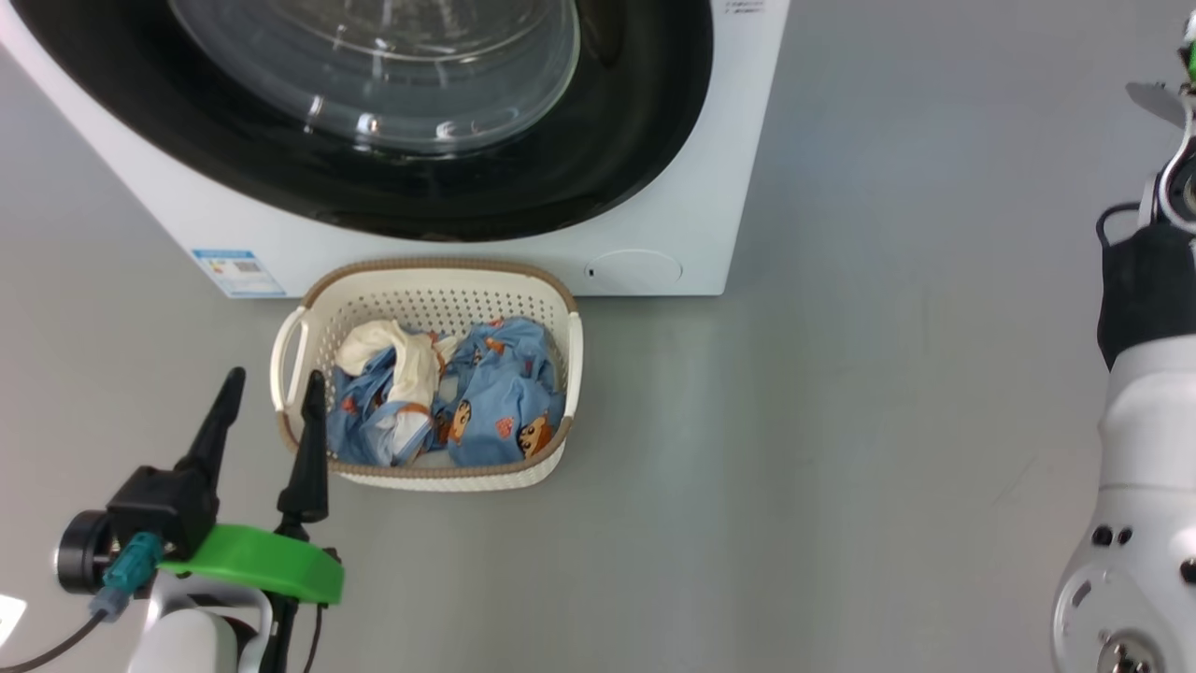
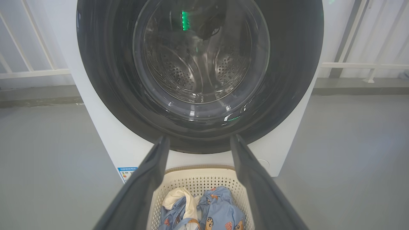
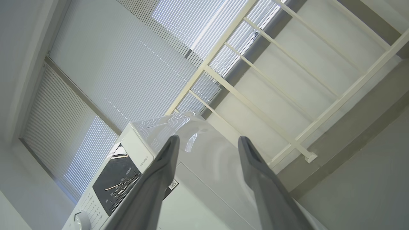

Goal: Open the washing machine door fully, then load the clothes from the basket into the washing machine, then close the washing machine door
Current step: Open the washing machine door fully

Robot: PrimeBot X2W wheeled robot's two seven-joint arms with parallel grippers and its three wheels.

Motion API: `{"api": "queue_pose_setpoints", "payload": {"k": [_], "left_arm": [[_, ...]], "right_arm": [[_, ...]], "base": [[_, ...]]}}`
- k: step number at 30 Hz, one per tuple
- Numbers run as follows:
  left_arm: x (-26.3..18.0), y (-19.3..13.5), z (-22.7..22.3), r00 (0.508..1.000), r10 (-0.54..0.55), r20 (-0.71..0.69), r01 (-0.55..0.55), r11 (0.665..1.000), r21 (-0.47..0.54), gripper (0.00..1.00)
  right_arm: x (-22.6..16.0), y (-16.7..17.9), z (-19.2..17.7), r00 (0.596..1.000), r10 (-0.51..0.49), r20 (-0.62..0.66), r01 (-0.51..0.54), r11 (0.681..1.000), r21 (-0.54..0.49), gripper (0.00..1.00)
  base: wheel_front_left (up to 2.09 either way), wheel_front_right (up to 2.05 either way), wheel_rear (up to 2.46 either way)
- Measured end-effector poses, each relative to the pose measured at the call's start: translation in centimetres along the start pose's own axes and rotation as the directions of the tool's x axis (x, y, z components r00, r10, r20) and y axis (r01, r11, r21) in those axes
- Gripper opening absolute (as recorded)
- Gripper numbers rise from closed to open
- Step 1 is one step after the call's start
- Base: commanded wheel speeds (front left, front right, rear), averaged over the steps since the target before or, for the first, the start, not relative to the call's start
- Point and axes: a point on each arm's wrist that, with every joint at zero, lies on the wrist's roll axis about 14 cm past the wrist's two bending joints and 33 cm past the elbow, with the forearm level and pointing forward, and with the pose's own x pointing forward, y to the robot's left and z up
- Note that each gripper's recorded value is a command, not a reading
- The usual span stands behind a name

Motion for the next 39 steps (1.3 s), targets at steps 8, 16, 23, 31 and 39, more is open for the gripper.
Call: {"api": "queue_pose_setpoints", "payload": {"k": [8, 16, 23, 31, 39], "left_arm": [[0.3, 0.0, -1.5, 0.999, -0.001, -0.04, 0.001, 1.0, -0.005, 1.0], [1.2, 0.3, -2.7, 0.998, 0.003, -0.066, -0.003, 1.0, -0.001, 1.0], [1.8, 0.7, -3.7, 0.996, 0.011, -0.087, -0.011, 1.0, 0.002, 1.0], [2.1, 1.3, -4.6, 0.994, 0.026, -0.108, -0.026, 1.0, 0.004, 1.0], [2.3, 1.5, -5.3, 0.992, 0.032, -0.124, -0.032, 0.999, 0.002, 1.0]], "right_arm": [[0.7, -5.4, -6.2, 0.97, -0.19, -0.155, 0.227, 0.933, 0.278, 0.0], [1.0, -6.0, -13.5, 0.903, -0.191, -0.384, 0.336, 0.872, 0.357, 0.0], [1.2, -4.3, -18.8, 0.823, -0.094, -0.56, 0.358, 0.851, 0.384, 0.0], [0.9, -2.2, -23.2, 0.72, 0.006, -0.694, 0.343, 0.867, 0.363, 0.0], [1.3, -1.4, -25.5, 0.666, 0.043, -0.744, 0.307, 0.894, 0.326, 0.0]], "base": [[0.0, 0.0, 0.0], [0.0, 0.0, 0.0], [0.0, 0.0, 0.0], [0.0, 0.0, 0.0], [0.0, 0.0, 0.0]]}}
